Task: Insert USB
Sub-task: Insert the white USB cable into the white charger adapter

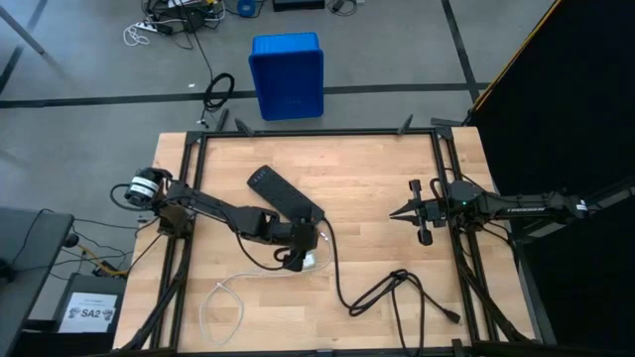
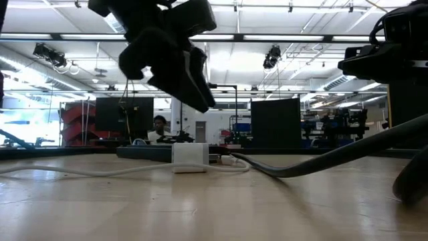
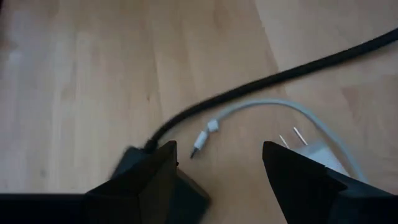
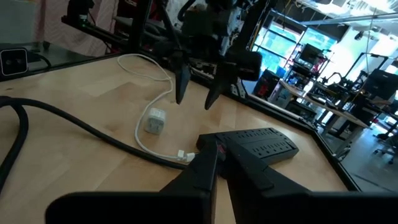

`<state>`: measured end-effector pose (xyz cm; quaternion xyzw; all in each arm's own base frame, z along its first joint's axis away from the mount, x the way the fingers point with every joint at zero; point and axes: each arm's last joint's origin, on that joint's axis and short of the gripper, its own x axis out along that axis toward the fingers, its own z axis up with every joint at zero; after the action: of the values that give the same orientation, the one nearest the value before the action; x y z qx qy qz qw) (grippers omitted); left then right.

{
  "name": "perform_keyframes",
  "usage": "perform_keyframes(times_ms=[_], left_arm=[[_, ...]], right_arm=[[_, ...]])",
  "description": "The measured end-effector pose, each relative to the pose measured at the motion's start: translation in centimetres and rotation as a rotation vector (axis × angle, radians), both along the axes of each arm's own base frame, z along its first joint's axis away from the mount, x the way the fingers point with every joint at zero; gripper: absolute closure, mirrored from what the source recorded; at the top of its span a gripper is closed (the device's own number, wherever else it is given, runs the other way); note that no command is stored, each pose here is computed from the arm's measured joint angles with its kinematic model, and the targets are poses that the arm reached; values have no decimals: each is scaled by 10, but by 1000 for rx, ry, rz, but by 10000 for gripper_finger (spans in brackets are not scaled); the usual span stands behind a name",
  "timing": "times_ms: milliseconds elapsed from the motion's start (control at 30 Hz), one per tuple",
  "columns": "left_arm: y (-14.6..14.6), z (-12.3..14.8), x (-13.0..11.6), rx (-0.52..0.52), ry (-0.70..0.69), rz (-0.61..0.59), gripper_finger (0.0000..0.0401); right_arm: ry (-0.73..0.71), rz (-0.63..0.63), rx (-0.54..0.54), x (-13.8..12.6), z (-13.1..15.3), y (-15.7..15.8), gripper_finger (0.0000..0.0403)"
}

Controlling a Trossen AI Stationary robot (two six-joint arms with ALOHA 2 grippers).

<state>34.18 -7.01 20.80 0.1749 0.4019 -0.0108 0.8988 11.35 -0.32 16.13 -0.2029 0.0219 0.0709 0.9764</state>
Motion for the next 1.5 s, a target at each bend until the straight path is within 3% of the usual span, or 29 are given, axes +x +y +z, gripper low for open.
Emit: perform_keyframes(times_ms=[233, 700, 1033, 1500], left_arm=[[6, 14, 10, -49, -32, -110, 176], [22, 6, 16, -92, -12, -115, 186], [25, -26, 28, -116, 54, -93, 187], [44, -52, 36, -169, 111, -43, 187]], right_arm=[[0, 0, 0, 0, 0, 0, 400], [0, -1, 0, 0, 0, 0, 394], [1, 0, 0, 0, 0, 0, 402], [-1, 0, 0, 0, 0, 0, 399]])
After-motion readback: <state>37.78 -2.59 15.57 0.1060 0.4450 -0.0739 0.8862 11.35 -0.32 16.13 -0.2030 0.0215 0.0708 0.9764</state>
